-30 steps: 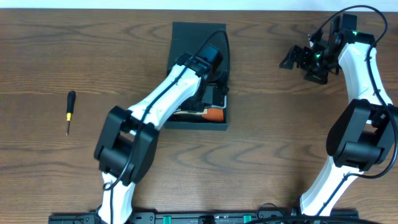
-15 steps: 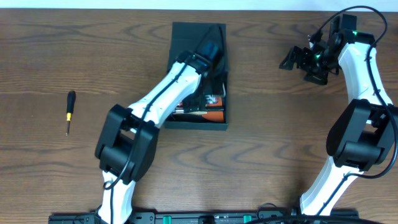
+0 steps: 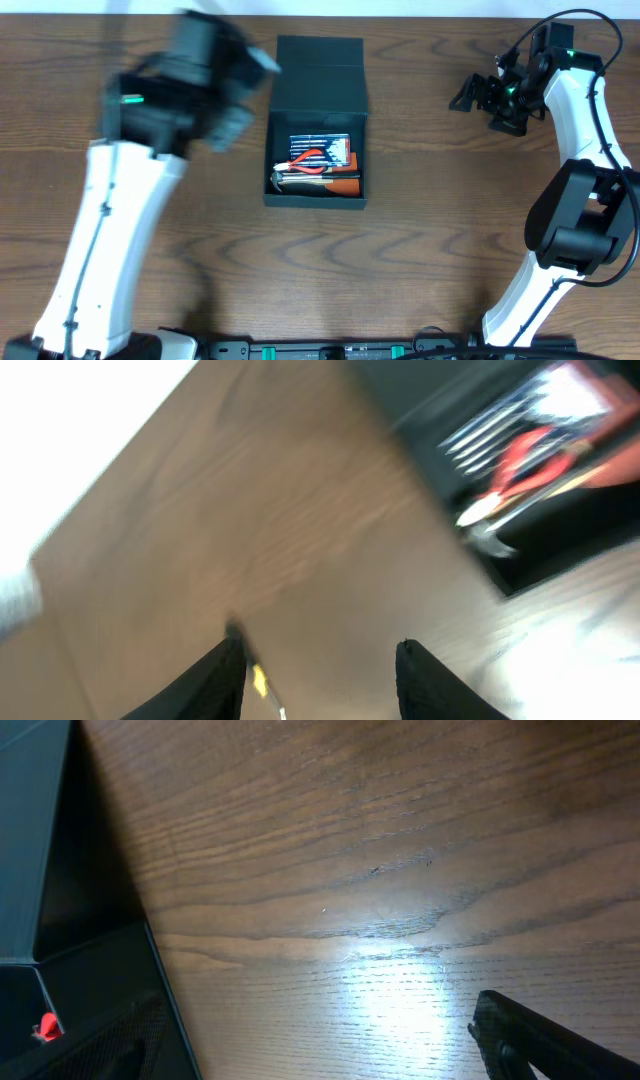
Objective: Pack container
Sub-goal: 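Move the left gripper over the yellow-black screwdriver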
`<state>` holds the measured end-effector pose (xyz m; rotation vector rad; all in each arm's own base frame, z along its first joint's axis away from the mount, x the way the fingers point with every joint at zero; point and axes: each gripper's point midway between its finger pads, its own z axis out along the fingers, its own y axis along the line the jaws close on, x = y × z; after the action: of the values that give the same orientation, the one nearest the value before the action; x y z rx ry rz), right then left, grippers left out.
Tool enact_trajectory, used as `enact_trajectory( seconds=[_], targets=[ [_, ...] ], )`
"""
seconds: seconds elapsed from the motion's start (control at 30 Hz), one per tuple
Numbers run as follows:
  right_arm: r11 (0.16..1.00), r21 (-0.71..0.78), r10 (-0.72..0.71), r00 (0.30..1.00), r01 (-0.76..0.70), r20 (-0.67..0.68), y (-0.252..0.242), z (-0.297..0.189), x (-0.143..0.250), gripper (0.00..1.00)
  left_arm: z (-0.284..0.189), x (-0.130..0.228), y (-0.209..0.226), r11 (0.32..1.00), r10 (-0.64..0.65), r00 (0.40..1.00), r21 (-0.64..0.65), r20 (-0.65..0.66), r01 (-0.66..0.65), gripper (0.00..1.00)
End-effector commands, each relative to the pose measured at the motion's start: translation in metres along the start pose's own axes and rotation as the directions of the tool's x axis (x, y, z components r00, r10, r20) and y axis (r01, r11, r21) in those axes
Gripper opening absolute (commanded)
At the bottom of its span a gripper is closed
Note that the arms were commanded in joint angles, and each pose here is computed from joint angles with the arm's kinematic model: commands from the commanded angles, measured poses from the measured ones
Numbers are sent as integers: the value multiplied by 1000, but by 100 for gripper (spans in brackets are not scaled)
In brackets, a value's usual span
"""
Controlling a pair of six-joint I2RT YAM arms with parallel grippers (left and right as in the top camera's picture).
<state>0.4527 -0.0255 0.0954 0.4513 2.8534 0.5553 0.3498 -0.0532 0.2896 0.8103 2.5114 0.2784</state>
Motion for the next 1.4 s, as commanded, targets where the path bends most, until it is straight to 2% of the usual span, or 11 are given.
enact_trajectory(
  seconds=[0.0, 0.13, 0.2, 0.33, 0.57, 0.7, 0.93, 1.37],
  targets=[
    [1000, 3, 0, 1000, 0, -11, 2, 6, 1, 99, 24, 49, 38, 970, -244, 957, -44, -158, 241, 59],
    [1000, 3, -1, 1000, 1, -8, 2, 6, 1, 99, 51, 102, 63, 927, -372, 876, -75, -307, 367, 79],
    [1000, 3, -1, 1000, 1, -8, 2, 6, 1, 99, 69, 126, 73, 890, -448, 817, -99, -362, 445, 80],
    [1000, 3, -1, 1000, 1, -8, 2, 6, 1, 99, 101, 153, 80, 836, -517, 737, -72, -435, 543, 82],
    [1000, 3, -1, 1000, 1, -7, 2, 6, 0, 99, 162, 189, 93, 795, -545, 649, -80, -531, 602, 98],
    [1000, 3, -1, 1000, 1, -8, 2, 6, 1, 99, 203, 200, 78, 813, -456, 664, 25, -593, 581, 100],
    [1000, 4, 4, 1000, -4, -19, 2, 6, 3, 99, 247, 212, 69, 808, -434, 646, 46, -628, 588, 94],
    [999, 24, 22, 998, -21, -62, -2, 5, 14, 99, 266, 211, 90, 810, -474, 687, 31, -551, 585, 93]
  ],
)
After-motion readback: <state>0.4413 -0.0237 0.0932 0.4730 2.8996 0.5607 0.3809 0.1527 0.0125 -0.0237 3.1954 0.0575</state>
